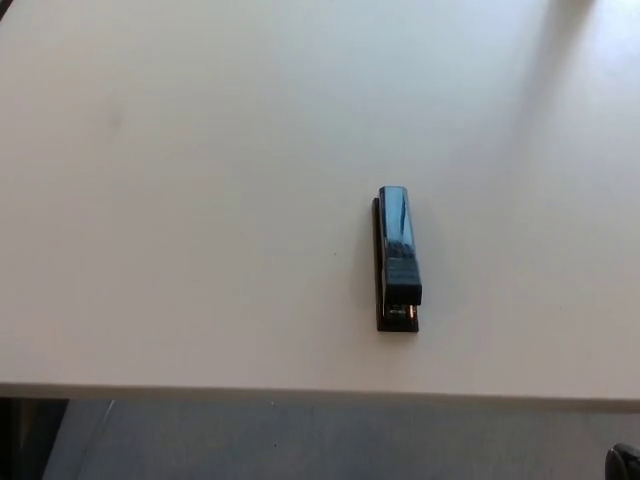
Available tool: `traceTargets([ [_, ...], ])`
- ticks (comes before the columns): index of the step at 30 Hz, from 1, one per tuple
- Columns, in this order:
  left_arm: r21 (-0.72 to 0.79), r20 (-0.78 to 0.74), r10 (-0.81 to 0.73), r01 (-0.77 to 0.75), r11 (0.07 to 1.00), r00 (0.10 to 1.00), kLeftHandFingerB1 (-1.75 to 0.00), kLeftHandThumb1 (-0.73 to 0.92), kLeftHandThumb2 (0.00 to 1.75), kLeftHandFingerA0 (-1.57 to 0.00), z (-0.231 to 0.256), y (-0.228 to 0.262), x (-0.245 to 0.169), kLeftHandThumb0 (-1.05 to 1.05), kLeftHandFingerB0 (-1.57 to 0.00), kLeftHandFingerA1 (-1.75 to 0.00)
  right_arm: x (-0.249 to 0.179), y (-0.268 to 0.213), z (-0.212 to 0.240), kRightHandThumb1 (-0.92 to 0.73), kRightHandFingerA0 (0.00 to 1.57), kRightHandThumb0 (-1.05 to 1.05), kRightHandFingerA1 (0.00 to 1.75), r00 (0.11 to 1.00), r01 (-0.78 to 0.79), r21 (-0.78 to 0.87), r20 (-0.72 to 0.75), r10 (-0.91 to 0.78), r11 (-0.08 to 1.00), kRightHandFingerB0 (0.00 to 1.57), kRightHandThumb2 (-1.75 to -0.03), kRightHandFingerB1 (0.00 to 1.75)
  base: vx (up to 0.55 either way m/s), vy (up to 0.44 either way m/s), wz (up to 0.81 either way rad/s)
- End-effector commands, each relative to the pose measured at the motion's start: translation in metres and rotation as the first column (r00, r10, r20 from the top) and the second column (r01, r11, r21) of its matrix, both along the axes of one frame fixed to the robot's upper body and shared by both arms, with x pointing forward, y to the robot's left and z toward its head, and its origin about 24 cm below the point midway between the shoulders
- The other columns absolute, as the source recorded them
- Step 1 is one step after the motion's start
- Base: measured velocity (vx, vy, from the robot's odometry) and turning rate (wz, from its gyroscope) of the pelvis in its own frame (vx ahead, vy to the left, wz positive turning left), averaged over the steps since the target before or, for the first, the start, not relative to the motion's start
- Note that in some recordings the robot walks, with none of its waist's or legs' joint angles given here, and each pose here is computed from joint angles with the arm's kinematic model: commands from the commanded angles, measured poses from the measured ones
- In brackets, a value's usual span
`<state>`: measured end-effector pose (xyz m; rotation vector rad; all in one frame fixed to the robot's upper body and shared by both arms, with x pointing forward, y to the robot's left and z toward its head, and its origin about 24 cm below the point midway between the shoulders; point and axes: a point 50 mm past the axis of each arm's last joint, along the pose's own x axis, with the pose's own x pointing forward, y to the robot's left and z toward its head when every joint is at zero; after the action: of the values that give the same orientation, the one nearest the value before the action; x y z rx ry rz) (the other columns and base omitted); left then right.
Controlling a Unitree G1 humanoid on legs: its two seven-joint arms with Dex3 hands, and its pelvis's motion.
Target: The robot uses its right hand to press on the stapler that is in the middle of the desk
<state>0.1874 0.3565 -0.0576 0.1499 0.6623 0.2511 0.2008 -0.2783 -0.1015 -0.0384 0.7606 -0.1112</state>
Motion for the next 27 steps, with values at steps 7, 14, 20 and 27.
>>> traceTargets([
  [7, -0.019, 0.035, -0.002, 0.003, 1.000, 0.999, -0.17, 0.88, 1.03, 0.00, 0.003, 0.004, -0.003, -0.61, 0.00, -0.20, 0.000, -0.049, 0.028, -0.76, 1.20, -0.19, 1.41, 0.862, 0.477, -0.113, 0.253, -0.439, 0.872, 0.36, -0.67, 0.40, 0.00, 0.000, 0.00],
  [14, -0.025, 0.046, -0.008, 0.009, 1.000, 0.999, -0.16, 0.88, 1.01, 0.00, 0.003, 0.004, -0.005, -0.60, 0.00, -0.18, -0.031, -0.093, 0.036, -0.61, 1.22, 0.06, 1.32, 0.773, 0.623, -0.098, 0.224, -0.593, 0.776, 0.69, -0.81, 0.51, 0.00, 0.000, 0.00],
  [20, -0.034, 0.045, 0.010, -0.008, 0.999, 0.999, -0.18, 0.88, 1.02, 0.00, 0.002, 0.006, -0.006, -0.61, 0.00, -0.20, -0.069, -0.119, 0.039, -0.45, 1.29, 0.09, 0.93, 0.637, 0.770, -0.208, 0.233, -0.734, 0.603, 0.89, -0.68, 0.61, 0.00, 0.000, 0.00],
  [27, -0.048, 0.047, 0.013, -0.011, 0.999, 0.999, -0.16, 0.88, 1.01, 0.00, 0.002, 0.006, -0.007, -0.60, 0.00, -0.18, -0.108, -0.158, 0.068, -0.61, 1.14, -0.10, 0.93, 0.390, 0.920, -0.192, 0.397, -0.831, 0.340, 0.83, -0.77, 0.74, 0.00, 0.000, 0.00],
])
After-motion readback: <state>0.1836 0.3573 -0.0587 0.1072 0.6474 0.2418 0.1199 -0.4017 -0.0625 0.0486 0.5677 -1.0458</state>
